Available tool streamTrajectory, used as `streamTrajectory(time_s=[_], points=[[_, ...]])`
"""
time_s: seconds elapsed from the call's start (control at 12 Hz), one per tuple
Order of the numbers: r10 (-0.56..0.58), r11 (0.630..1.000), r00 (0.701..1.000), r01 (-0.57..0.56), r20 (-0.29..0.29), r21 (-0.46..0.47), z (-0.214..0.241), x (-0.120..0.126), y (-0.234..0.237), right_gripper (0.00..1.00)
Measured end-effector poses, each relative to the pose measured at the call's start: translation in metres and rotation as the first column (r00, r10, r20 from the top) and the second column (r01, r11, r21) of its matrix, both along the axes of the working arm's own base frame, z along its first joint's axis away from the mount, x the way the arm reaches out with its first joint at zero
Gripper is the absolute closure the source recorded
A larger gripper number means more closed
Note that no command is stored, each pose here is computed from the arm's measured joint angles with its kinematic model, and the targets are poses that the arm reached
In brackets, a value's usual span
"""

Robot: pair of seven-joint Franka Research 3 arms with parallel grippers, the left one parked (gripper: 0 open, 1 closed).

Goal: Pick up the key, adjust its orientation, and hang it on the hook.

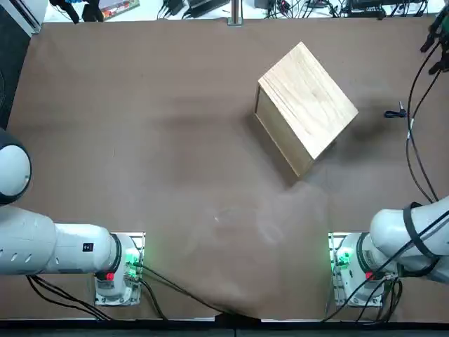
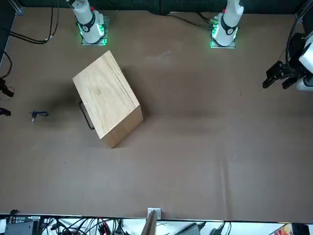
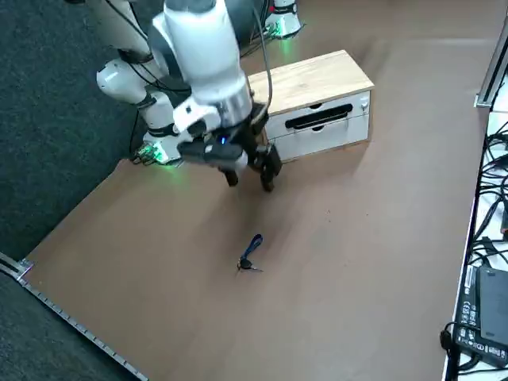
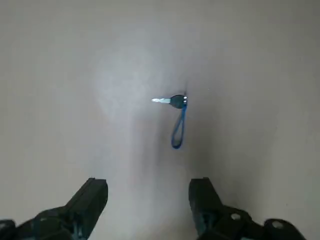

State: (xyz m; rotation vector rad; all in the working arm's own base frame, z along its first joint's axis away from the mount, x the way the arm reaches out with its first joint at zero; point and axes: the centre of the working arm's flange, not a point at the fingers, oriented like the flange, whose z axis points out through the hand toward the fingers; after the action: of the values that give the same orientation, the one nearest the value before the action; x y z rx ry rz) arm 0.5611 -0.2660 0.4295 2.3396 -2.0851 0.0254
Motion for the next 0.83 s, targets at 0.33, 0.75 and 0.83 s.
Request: streamTrajectory(time_s=[0.33,0.75,0.83], points=[[-0.032,0.999,0.998,0.033,-0.050,0.020,-0.068,-0.013,-0.012,0.01],[-0.038,0.999,0.999,0.038,-0.029,0.006,-0.143,-0.017,-0.013,0.01],[-0.039,0.999,0.999,0.039,-0.026,0.004,-0.154,-0.020,-0.012,0.01]])
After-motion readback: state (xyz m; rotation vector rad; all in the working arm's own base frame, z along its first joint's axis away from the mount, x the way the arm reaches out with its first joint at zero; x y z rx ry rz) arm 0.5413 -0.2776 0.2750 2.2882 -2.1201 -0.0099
